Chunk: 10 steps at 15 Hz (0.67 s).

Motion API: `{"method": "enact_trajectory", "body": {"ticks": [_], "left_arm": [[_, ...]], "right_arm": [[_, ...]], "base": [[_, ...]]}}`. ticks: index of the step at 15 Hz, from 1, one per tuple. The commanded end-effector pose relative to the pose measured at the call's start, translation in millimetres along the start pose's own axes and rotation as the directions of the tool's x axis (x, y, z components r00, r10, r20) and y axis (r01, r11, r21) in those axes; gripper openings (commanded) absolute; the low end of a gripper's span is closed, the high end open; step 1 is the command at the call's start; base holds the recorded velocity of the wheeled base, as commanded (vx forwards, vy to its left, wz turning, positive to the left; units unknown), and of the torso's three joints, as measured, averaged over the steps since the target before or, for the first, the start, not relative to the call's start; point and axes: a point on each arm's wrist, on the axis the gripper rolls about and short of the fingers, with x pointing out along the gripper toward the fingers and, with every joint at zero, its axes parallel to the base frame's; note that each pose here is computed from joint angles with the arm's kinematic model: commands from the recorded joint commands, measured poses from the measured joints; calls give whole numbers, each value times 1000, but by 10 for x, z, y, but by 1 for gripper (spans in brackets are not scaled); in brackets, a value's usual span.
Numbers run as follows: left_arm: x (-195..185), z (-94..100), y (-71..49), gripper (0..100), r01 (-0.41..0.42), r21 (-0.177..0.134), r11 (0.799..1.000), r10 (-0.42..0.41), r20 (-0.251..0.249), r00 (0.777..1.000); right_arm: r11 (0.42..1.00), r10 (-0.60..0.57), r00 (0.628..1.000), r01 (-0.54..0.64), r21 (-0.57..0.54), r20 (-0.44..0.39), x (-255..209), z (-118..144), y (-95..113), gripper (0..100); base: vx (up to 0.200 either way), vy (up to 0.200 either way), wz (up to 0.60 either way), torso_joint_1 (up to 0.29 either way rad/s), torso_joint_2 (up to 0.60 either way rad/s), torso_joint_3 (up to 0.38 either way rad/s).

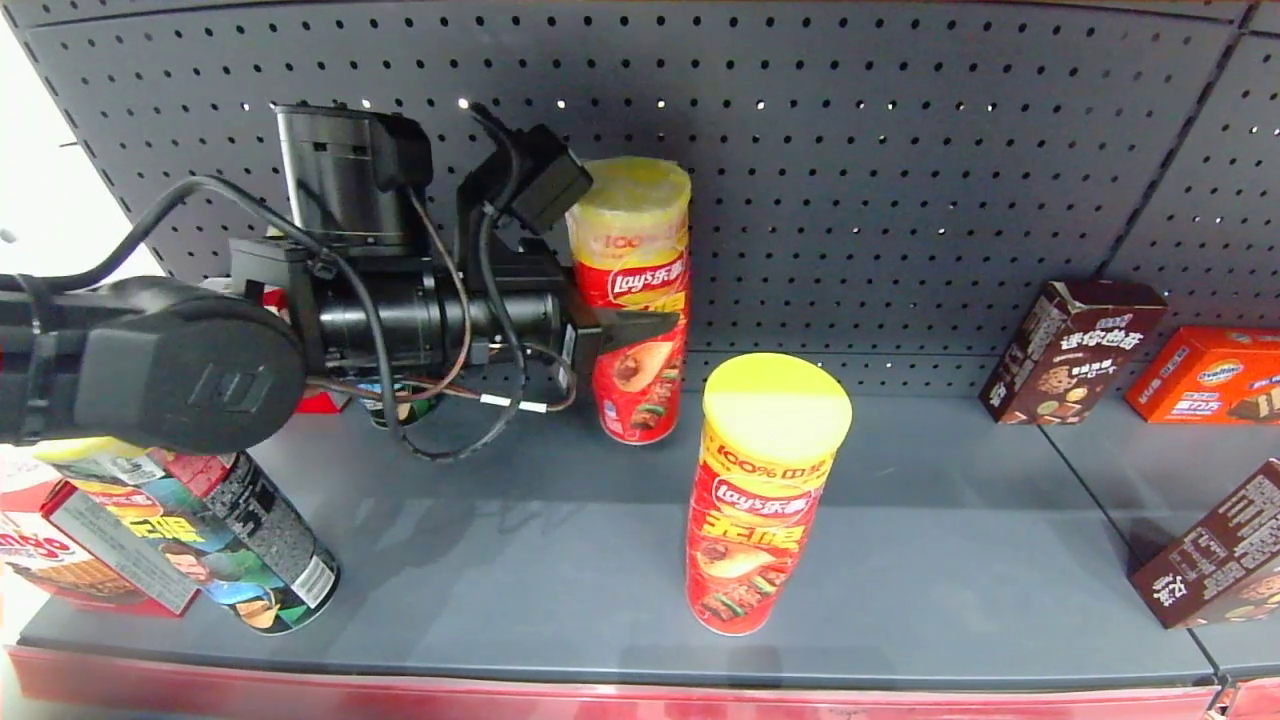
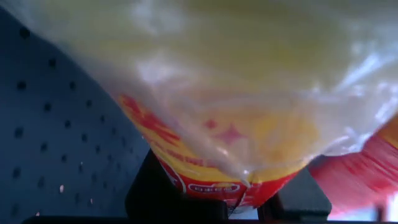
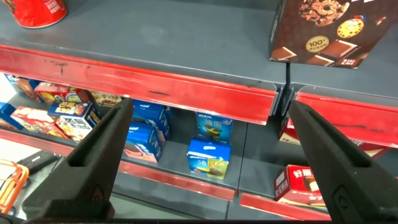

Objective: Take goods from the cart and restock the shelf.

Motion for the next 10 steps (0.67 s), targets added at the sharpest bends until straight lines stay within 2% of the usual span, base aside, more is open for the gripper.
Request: {"method": "enact_trajectory", "body": {"ticks": [1, 5, 10], "left_arm": [[247, -113, 91, 0, 14, -10, 1000, -14, -12, 1000], [416, -158, 147, 0, 19, -7, 1000, -19, -9, 1000], [598, -240, 125, 0, 44, -11, 999, -44, -15, 999]], "right_arm": [[1000, 0, 1000, 0, 0, -2, 2, 1, 0, 100], [1000, 0, 1000, 0, 0, -2, 2, 1, 0, 100], [1000, 0, 1000, 0, 0, -2, 2, 1, 0, 100]], "base": [[0, 0, 0, 0, 0, 0], [0, 0, 0, 0, 0, 0], [0, 0, 0, 0, 0, 0]]}}
